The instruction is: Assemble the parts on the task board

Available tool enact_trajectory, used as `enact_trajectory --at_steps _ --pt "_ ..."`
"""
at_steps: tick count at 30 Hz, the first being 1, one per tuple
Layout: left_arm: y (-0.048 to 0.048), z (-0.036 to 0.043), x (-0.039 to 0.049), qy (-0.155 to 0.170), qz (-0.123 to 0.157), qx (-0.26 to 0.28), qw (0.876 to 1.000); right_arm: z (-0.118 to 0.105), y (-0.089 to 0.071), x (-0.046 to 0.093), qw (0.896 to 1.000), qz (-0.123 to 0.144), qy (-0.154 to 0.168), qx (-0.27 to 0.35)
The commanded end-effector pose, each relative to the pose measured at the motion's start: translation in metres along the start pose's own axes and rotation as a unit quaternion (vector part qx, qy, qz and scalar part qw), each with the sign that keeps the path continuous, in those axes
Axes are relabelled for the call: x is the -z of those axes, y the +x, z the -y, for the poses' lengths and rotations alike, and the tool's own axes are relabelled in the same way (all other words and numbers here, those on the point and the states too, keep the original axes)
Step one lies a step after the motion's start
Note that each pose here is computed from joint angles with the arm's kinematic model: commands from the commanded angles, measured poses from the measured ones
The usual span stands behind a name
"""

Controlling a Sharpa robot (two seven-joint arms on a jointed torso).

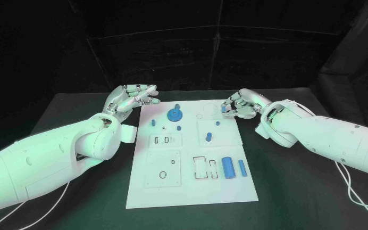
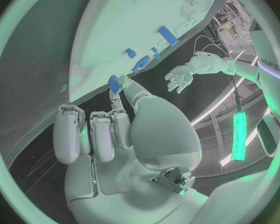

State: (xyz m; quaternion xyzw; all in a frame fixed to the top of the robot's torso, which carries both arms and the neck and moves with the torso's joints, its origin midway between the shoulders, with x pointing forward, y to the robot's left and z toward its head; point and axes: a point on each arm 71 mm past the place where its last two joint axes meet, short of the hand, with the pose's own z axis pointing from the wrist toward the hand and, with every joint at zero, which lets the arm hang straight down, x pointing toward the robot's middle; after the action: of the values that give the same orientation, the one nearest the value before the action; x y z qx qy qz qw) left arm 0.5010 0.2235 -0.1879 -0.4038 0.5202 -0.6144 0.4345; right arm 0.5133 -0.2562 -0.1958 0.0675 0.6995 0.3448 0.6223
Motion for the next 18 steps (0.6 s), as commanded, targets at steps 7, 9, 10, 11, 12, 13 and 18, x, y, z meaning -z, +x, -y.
enact_trajectory --at_steps 7,9,10,11,12,13,18 --pt "0.0015 0.0013 -0.0008 0.003 -0.005 0.002 1.000 -0.052 0.018 -0.005 1.000 0.005 -0.019 -0.005" --pt "0.0012 0.0012 -0.0009 0.003 -0.004 0.002 1.000 -0.065 0.026 -0.009 1.000 -0.002 -0.025 0.000" --pt "0.0011 0.0012 -0.0010 0.003 -0.004 0.002 1.000 -0.075 0.033 -0.013 1.000 -0.009 -0.030 0.004" --pt "0.0011 0.0012 -0.0010 0.003 -0.004 0.002 1.000 -0.078 0.035 -0.015 0.999 -0.011 -0.032 0.005" --pt "0.0011 0.0011 -0.0011 0.003 -0.004 0.002 1.000 -0.084 0.040 -0.018 0.999 -0.016 -0.035 0.007" --pt "0.0011 0.0011 -0.0012 0.003 -0.004 0.002 1.000 -0.091 0.045 -0.021 0.999 -0.021 -0.038 0.010" --pt "0.0009 0.0011 -0.0016 0.003 -0.004 0.002 1.000 -0.119 0.068 -0.035 0.997 -0.048 -0.052 0.030"
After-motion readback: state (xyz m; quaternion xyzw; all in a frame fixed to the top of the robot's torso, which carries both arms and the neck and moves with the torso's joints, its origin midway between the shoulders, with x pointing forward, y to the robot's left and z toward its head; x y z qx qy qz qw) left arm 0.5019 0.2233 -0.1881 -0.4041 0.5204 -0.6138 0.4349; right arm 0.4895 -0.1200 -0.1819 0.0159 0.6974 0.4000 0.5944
